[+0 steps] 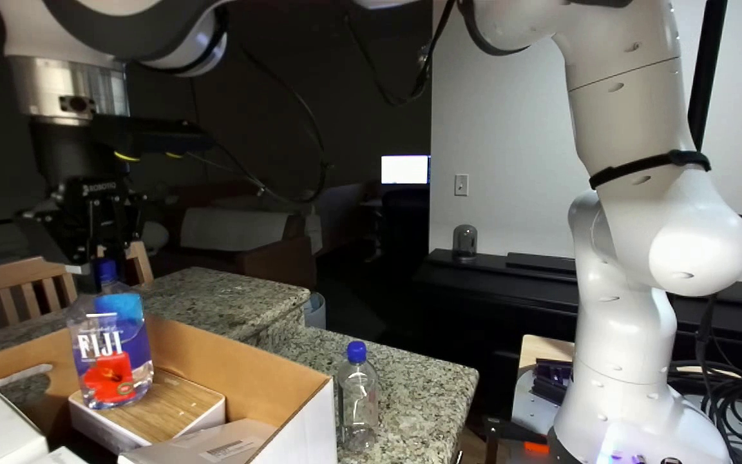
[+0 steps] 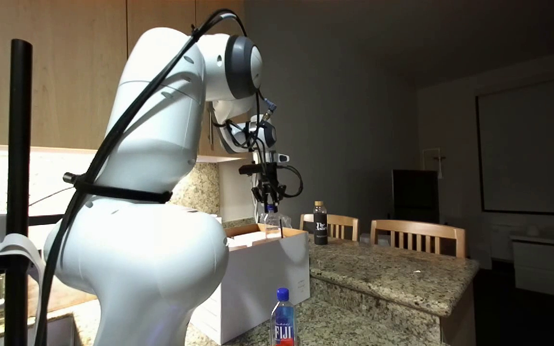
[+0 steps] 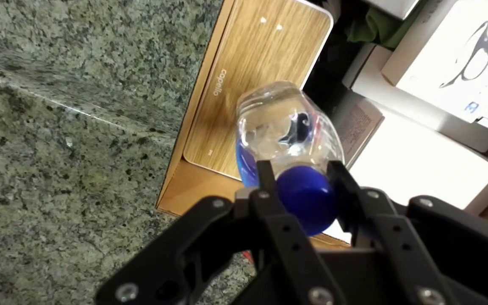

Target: Put the water bottles in the box.

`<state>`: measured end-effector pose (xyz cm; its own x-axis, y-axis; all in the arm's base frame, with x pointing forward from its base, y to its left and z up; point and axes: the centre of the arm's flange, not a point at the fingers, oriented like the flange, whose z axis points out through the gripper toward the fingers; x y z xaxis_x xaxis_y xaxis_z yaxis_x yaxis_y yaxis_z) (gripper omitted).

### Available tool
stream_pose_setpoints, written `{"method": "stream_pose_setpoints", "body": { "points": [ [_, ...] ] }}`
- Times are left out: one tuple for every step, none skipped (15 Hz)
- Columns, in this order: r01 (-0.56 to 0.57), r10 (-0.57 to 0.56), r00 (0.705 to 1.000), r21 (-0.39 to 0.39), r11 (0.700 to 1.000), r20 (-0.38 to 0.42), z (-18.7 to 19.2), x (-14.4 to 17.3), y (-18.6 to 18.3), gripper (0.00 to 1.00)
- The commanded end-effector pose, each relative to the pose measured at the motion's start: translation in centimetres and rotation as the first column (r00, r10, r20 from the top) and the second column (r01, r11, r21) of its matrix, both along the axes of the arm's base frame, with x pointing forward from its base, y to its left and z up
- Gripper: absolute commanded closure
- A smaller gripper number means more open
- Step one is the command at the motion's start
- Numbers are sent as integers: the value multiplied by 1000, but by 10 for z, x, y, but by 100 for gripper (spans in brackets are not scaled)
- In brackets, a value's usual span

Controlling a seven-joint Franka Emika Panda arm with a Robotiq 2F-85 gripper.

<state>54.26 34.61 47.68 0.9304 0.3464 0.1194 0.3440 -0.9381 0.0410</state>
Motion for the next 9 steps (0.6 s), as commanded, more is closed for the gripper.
{"method": "stream_pose_setpoints", "body": {
  "points": [
    [24, -24, 998, 1, 1000, -57, -6, 41, 2, 85],
    [38, -38, 996, -2, 999, -75, -10, 48, -2, 85],
    [54, -53, 995, 2, 999, -87, -11, 56, -6, 85],
    [65, -64, 993, 5, 998, -97, -10, 58, -8, 85],
    [76, -75, 991, 5, 997, -112, -10, 65, -12, 40],
    [84, -83, 989, 5, 996, -119, -9, 65, -13, 39],
    [91, -89, 988, 7, 996, -127, -8, 69, -16, 35],
    [92, -90, 988, 11, 996, -127, -4, 66, -15, 28],
    [94, -91, 988, 17, 995, -128, 0, 65, -16, 22]
  ]
}}
